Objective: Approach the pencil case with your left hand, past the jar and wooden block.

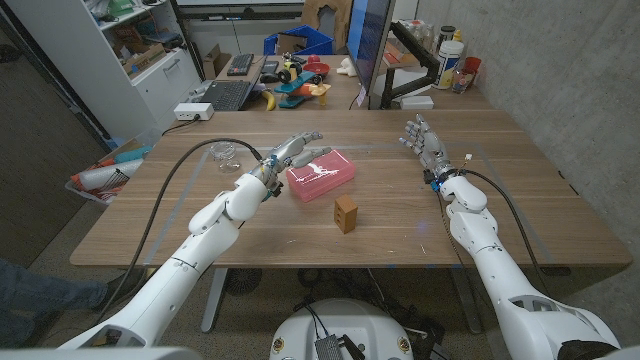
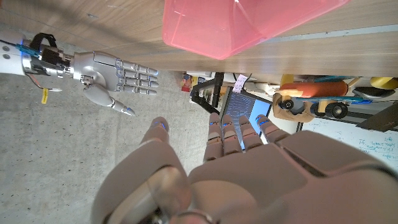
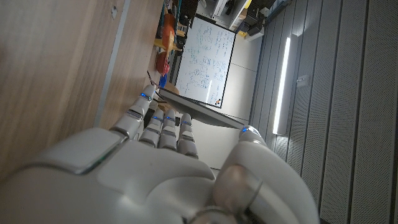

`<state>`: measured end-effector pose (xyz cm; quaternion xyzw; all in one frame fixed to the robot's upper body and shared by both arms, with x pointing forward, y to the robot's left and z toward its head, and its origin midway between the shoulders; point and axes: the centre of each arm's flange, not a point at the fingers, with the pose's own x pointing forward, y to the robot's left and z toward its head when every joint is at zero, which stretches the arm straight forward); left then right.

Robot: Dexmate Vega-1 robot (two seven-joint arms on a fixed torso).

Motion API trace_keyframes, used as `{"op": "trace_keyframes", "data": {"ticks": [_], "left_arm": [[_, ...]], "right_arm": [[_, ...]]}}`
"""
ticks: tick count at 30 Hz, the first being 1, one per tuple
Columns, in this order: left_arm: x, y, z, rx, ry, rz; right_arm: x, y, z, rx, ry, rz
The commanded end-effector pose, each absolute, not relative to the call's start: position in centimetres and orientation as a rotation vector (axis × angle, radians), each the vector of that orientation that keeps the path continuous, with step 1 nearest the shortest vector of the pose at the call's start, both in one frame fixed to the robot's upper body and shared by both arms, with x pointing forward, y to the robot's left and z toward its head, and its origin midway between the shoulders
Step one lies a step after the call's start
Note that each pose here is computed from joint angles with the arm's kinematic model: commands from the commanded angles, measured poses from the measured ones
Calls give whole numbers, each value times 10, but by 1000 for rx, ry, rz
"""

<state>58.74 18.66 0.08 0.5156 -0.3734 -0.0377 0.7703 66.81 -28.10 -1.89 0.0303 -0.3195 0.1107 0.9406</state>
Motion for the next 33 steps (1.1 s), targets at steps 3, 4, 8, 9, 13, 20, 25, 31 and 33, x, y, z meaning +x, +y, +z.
{"op": "trace_keyframes", "data": {"ticks": [3,4,8,9,13,20,25,31,33], "left_arm": [[592,183,-4,1186,-786,-85],[592,183,-4,1189,-785,-85],[593,183,-4,1203,-782,-81],[593,183,-4,1205,-782,-79],[593,183,-4,1211,-779,-77],[595,184,-6,1231,-765,-68],[596,184,-7,1235,-757,-71],[596,184,-7,1241,-756,-71],[596,184,-7,1240,-758,-66]], "right_arm": [[669,-281,-20,60,-644,225],[670,-281,-20,59,-644,225],[670,-281,-20,59,-644,224],[670,-281,-20,58,-644,223],[670,-280,-19,58,-644,224],[672,-279,-19,59,-645,225],[673,-278,-19,61,-642,227],[672,-277,-20,58,-643,230],[672,-277,-19,55,-643,230]]}}
